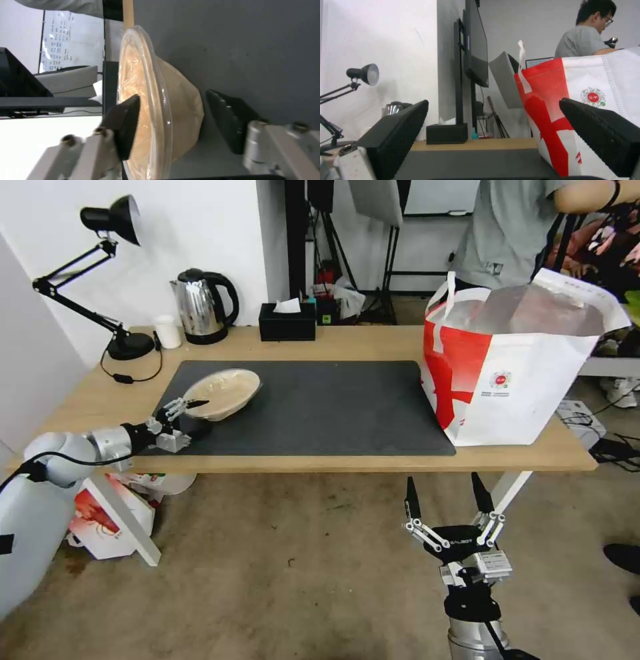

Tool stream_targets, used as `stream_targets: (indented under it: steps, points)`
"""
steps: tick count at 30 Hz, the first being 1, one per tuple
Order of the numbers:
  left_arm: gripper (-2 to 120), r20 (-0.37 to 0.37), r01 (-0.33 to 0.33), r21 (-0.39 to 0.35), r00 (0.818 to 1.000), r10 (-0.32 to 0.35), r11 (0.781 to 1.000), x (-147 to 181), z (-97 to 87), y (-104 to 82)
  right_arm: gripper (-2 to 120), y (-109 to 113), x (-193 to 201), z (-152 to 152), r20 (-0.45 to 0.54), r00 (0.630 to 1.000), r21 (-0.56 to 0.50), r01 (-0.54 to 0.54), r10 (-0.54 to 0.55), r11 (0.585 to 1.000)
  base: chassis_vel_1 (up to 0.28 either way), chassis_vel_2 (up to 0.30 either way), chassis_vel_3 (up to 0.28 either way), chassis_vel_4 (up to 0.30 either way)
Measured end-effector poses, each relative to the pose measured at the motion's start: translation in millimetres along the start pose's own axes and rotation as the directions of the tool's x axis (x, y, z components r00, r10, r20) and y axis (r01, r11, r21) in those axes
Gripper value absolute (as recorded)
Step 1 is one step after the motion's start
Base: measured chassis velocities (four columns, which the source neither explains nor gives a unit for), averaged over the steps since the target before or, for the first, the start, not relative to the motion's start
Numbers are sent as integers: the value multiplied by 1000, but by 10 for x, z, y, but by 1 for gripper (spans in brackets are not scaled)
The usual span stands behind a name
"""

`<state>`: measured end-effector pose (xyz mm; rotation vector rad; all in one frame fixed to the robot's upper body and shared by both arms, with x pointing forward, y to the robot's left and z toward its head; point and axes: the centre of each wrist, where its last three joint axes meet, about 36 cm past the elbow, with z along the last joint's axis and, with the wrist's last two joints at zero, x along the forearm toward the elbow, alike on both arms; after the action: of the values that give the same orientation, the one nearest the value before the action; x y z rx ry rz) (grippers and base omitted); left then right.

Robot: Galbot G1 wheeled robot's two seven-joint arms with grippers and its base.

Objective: Pick up the trash from the table and place it into the takeout bag.

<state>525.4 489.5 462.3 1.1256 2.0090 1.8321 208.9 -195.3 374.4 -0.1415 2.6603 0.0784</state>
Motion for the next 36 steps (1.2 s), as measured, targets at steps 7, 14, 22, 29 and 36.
stream_targets:
  steps: [7, 14, 22, 29, 36]
  points:
    - [24, -1, -6, 6, 1000, 6, 1000, 4, 1, -24, 100, 0, 0, 0, 0, 1000, 0, 0, 0, 1000, 0, 0, 0, 0]
    - [5, -3, -9, 11, 1000, 9, 1000, 2, 14, -34, 100, 0, 0, 0, 0, 1000, 0, 0, 0, 1000, 0, 0, 0, 0]
    - [1, 9, -15, 33, 1000, 15, 999, -100, 25, -73, 100, 0, 0, 0, 0, 1000, 0, 0, 0, 1000, 0, 0, 0, 0]
    - [1, 18, -15, 30, 1000, 14, 999, -125, 2, -53, 100, 0, 0, 0, 0, 1000, 0, 0, 0, 1000, 0, 0, 0, 0]
    - [1, 45, 27, -7, 999, -27, 1000, -91, -95, 154, 100, 0, 0, 0, 0, 1000, 0, 0, 0, 1000, 0, 0, 0, 0]
